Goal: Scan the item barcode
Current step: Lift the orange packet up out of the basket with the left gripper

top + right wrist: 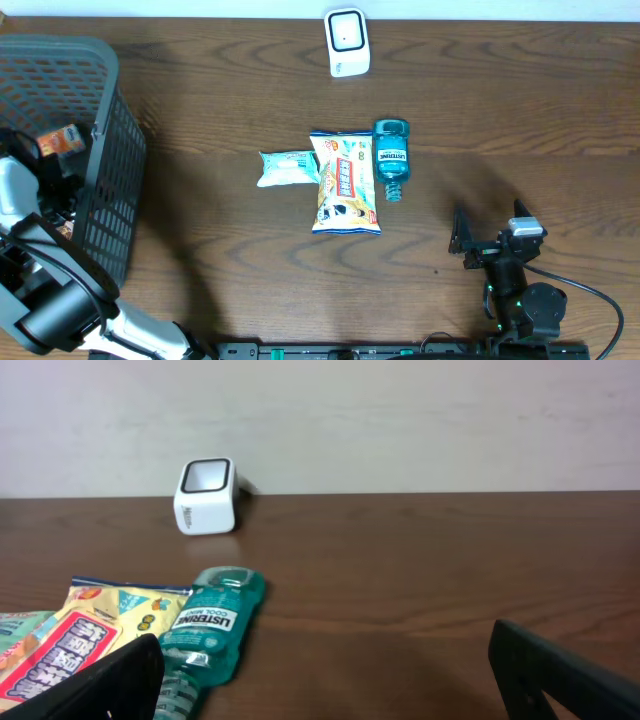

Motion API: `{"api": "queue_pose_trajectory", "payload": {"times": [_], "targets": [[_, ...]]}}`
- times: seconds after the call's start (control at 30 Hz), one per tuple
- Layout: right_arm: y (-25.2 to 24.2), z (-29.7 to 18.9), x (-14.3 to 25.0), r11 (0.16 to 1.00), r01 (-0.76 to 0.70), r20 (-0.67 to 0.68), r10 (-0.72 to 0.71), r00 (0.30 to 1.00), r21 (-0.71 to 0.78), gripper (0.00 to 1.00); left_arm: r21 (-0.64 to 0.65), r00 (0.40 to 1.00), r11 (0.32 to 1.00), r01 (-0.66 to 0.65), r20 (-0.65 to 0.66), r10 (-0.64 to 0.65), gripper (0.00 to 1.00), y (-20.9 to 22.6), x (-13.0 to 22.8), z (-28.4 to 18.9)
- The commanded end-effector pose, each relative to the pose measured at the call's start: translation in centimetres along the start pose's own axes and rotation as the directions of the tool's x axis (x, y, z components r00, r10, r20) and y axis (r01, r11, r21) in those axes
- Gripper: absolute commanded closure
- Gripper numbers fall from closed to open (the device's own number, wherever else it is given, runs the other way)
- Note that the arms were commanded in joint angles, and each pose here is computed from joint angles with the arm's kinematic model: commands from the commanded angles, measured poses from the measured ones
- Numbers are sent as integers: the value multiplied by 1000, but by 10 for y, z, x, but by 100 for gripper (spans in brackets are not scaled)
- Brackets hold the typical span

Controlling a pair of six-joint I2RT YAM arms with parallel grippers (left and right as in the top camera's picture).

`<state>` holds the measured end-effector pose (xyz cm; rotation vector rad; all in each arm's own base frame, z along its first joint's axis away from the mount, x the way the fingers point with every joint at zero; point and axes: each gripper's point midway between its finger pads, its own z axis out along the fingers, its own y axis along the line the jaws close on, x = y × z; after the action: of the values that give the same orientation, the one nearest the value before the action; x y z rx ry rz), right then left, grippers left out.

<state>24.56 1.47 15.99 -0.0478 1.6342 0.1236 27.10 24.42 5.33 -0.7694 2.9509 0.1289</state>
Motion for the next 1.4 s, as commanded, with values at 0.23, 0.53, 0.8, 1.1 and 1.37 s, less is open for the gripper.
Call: {"api": "queue_pose_trajectory", "payload": {"times": [0.23, 0.53, 0.8, 1.1, 1.37], "targets": [[0, 0, 0, 1000, -6, 1, 6, 1000, -1, 1, 9, 1000, 1000, 7, -25, -7, 2, 14, -2, 34], [0, 0, 0, 1000, -6, 1, 6, 1000, -1, 1, 92, 994, 996, 14, -112, -3, 2, 0, 9, 73], [0, 0, 0, 1000, -6, 1, 6, 1000, 0, 1, 121, 992, 992, 18, -123, -3, 93, -6, 12, 73], [0, 0, 0, 1000, -6, 1, 6, 1000, 0, 1, 89, 982, 978, 190, -4, -190, 93, 5, -23, 31], [0, 0, 0, 1000, -6, 1, 6, 1000, -1, 1, 91, 925, 963, 253, 269, -268, 93, 17, -57, -63]]}}
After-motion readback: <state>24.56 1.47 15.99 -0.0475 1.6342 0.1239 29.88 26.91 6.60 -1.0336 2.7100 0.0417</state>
